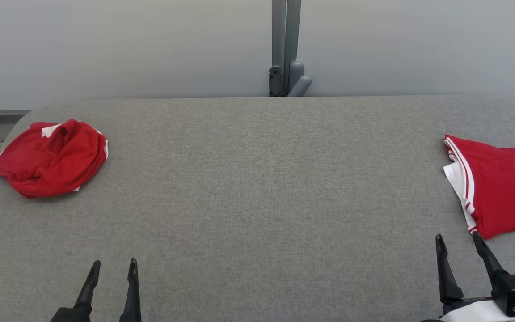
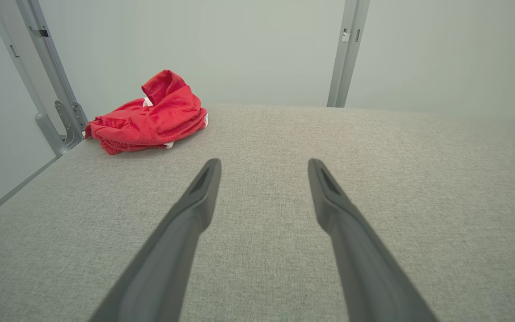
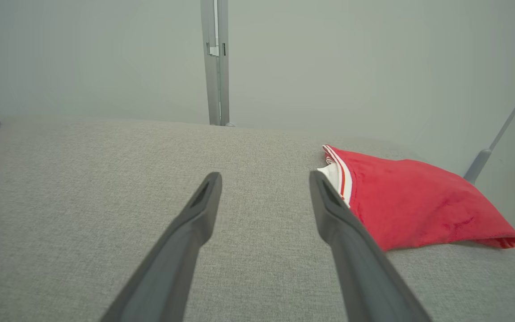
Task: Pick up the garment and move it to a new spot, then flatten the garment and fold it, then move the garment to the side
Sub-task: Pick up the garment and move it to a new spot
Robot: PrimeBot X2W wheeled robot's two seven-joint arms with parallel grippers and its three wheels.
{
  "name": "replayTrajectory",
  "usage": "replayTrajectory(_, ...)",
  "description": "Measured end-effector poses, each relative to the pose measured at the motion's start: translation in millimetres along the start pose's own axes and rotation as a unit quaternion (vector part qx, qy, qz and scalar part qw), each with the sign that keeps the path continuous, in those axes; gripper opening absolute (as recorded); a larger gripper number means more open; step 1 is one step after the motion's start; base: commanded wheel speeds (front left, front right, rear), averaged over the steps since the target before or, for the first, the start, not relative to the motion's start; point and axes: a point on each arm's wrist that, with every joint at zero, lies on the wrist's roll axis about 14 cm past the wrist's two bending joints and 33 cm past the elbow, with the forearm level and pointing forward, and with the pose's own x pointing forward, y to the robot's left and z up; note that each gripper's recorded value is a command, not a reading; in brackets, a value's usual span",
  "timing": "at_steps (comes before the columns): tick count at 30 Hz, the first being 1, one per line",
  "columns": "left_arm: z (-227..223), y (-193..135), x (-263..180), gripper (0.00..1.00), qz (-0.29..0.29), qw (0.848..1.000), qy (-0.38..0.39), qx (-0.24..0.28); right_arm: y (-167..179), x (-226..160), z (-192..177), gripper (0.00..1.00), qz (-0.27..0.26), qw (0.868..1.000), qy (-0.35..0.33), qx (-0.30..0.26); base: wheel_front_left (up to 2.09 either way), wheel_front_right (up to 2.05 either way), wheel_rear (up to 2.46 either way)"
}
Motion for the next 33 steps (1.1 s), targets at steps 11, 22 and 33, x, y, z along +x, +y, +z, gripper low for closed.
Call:
replayTrajectory(11,15.0,36.6,-18.7,1.00,0.063,0.998,-0.025,0.006,70.1,25.5,10.9,1.00,0.103,0.994,-0.018,0.028,0.00,0.00,0.00)
replayTrajectory(22,12.5,103.5,-97.3,1.00,0.205,0.978,-0.026,0.004,193.6,42.7,24.9,1.00,0.280,0.958,-0.032,0.056,0.00,0.00,0.00)
replayTrajectory(33,44.5,111.8,-19.6,1.00,0.178,0.982,-0.061,-0.031,232.9,80.5,43.2,1.00,0.354,0.931,-0.081,0.031,0.00,0.00,0.00)
